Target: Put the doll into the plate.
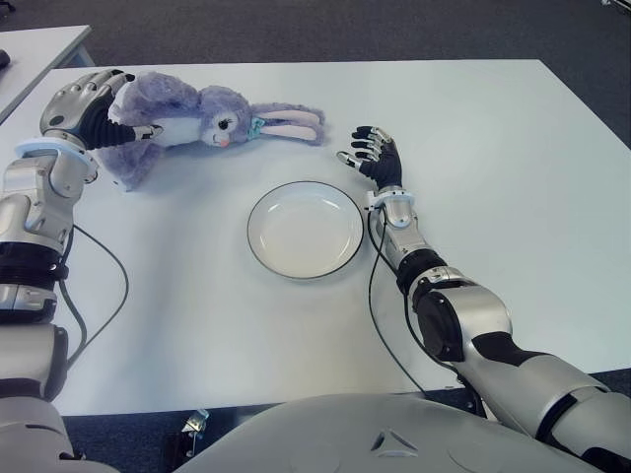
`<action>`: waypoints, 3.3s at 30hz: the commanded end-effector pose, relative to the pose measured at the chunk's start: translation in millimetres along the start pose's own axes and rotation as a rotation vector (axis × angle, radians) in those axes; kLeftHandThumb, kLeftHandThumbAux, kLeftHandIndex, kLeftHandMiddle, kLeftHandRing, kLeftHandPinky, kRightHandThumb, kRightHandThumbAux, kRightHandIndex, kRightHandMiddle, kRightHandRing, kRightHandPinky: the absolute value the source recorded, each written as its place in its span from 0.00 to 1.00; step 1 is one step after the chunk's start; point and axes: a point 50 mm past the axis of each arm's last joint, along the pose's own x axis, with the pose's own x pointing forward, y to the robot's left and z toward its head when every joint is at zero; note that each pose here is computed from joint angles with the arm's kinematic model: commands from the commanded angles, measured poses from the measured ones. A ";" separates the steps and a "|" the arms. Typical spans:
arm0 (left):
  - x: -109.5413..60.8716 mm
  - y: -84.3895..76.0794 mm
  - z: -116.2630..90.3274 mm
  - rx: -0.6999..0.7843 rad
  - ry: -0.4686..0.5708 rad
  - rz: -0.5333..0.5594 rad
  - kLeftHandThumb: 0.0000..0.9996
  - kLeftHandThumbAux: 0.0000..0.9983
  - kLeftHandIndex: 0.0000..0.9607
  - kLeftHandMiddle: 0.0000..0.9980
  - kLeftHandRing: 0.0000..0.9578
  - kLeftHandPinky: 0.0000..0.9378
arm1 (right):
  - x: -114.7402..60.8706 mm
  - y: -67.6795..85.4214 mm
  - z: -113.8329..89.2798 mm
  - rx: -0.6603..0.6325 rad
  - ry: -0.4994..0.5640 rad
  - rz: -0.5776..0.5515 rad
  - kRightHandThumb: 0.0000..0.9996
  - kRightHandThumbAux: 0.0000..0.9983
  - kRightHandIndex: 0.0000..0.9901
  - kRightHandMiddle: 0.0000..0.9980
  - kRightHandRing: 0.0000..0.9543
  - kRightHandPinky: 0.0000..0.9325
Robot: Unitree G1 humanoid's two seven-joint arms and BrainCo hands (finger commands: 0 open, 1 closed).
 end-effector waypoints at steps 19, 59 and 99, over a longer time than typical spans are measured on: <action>12.1 30.8 12.7 0.062 -0.116 -0.192 0.10 0.42 0.00 0.01 0.01 0.04 | -73.5 8.1 -96.5 0.023 0.489 -0.005 0.14 0.90 0.29 0.31 0.32 0.30; 41.5 19.0 47.0 0.074 -0.215 -0.203 0.14 0.44 0.00 0.00 0.02 0.06 | -72.1 10.3 -96.0 0.073 0.510 -0.035 0.18 0.91 0.29 0.32 0.32 0.31; 66.4 -25.2 68.4 0.117 -0.130 -0.248 0.19 0.39 0.00 0.00 0.00 0.02 | -74.6 10.5 -96.3 0.032 0.486 -0.029 0.14 0.91 0.31 0.34 0.35 0.34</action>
